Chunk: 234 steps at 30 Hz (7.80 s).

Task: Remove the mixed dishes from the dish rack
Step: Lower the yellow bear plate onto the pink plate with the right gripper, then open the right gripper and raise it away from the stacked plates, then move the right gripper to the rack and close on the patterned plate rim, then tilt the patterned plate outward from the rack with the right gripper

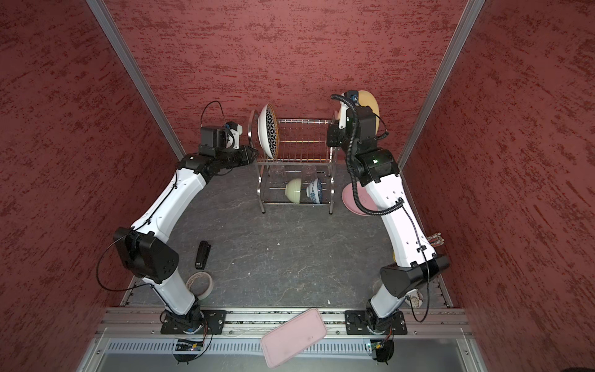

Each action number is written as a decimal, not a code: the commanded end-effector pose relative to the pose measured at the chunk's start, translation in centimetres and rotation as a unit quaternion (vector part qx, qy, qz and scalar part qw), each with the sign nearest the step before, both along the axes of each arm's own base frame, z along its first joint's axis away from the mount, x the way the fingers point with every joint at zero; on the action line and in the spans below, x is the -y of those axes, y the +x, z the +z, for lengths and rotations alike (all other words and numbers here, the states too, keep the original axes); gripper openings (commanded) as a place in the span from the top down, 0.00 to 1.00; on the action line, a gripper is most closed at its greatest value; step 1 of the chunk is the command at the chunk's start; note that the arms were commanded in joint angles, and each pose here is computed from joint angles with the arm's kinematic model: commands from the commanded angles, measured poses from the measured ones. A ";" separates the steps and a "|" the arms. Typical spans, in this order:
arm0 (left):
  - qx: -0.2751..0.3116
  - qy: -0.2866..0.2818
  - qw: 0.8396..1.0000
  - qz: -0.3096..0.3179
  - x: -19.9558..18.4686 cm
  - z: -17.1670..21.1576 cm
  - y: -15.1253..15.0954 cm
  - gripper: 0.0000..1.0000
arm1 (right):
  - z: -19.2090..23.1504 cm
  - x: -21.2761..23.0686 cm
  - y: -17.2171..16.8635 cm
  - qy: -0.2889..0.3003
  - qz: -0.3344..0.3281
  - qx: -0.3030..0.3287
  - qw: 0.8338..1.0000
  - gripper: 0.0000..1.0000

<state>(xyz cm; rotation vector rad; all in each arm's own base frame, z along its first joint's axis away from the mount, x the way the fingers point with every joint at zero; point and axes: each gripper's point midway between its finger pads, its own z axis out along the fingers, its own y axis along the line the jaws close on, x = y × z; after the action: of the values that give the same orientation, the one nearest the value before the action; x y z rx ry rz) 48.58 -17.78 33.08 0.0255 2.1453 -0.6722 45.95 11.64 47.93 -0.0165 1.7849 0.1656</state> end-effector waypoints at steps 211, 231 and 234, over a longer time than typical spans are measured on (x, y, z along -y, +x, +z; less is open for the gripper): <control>-0.073 0.040 0.996 0.019 -2.1 -5.1 -0.2 0.70 | -5.9 -25.1 3.7 0.084 0.335 -0.033 0.938 1.00; -0.073 0.039 0.996 0.019 -2.2 -5.2 -0.2 0.70 | -1.9 -24.6 2.1 0.094 0.355 0.016 0.930 1.00; -0.072 0.038 0.996 0.020 -2.3 -5.1 -0.2 0.70 | -1.3 -24.4 2.0 0.103 0.360 0.020 0.927 1.00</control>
<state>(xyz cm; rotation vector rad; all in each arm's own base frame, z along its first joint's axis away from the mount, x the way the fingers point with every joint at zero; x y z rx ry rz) 48.62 -17.59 33.06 0.0267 2.1464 -0.6849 49.38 36.32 42.14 -0.4839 1.7823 0.8150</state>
